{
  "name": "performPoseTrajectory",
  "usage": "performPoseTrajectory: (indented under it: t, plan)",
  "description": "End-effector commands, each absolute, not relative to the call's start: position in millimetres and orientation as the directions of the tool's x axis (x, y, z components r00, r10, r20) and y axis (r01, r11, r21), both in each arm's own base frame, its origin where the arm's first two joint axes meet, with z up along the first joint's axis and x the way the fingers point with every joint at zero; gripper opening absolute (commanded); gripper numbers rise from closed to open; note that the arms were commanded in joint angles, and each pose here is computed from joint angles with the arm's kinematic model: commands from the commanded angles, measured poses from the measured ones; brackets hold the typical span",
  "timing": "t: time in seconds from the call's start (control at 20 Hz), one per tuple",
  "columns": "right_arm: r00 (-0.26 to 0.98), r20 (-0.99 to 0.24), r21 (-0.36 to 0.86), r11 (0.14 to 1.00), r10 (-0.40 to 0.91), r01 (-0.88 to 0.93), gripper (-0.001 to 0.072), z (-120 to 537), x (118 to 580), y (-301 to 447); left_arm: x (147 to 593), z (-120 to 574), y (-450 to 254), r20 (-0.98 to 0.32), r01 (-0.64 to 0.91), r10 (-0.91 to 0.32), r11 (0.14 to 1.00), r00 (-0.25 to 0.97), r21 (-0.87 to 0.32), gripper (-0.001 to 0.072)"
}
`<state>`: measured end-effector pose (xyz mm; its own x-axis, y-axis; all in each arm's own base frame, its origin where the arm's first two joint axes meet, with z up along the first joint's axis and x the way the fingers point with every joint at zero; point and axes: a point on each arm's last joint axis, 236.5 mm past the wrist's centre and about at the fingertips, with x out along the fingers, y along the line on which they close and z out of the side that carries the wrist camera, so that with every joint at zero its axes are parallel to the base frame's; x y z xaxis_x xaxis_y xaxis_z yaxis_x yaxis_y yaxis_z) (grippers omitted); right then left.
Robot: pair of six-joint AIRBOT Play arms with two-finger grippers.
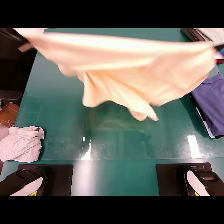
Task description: Fold the shirts.
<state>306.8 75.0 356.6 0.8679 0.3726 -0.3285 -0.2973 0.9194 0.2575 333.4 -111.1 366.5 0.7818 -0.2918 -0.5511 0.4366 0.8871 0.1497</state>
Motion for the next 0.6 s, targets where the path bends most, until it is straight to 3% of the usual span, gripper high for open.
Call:
performPoseTrajectory:
  t: [0.0,0.15,0.3,0.45,0.55]
  plan:
    - [0.940,-0.168,0.099,0.954,0.297,-0.284,0.0015,445,267,64,294,459,-100,-0.298,0.384,-0.325,0.908,0.898,0.166,0.0033]
    - [0.965,-0.108,0.033,0.971,0.240,-0.238,0.0014,481,241,55,252,498,-93,-0.157,0.376,-0.351,0.911,0.923,0.171,0.0033]
    - [0.963,-0.123,0.020,0.971,0.240,-0.239,0.0014,497,238,55,224,518,-91,-0.075,0.386,-0.379,0.907,0.922,0.170,0.0032]
    - [0.942,-0.214,0.045,0.966,0.257,-0.253,0.0014,483,271,54,237,500,-91,-0.132,0.381,-0.362,0.909,0.923,0.169,0.0032]
    - [0.906,-0.326,0.111,0.962,0.272,-0.249,0.0014,446,314,51,272,451,-97,-0.277,0.392,-0.340,0.907,0.899,0.157,0.0032]
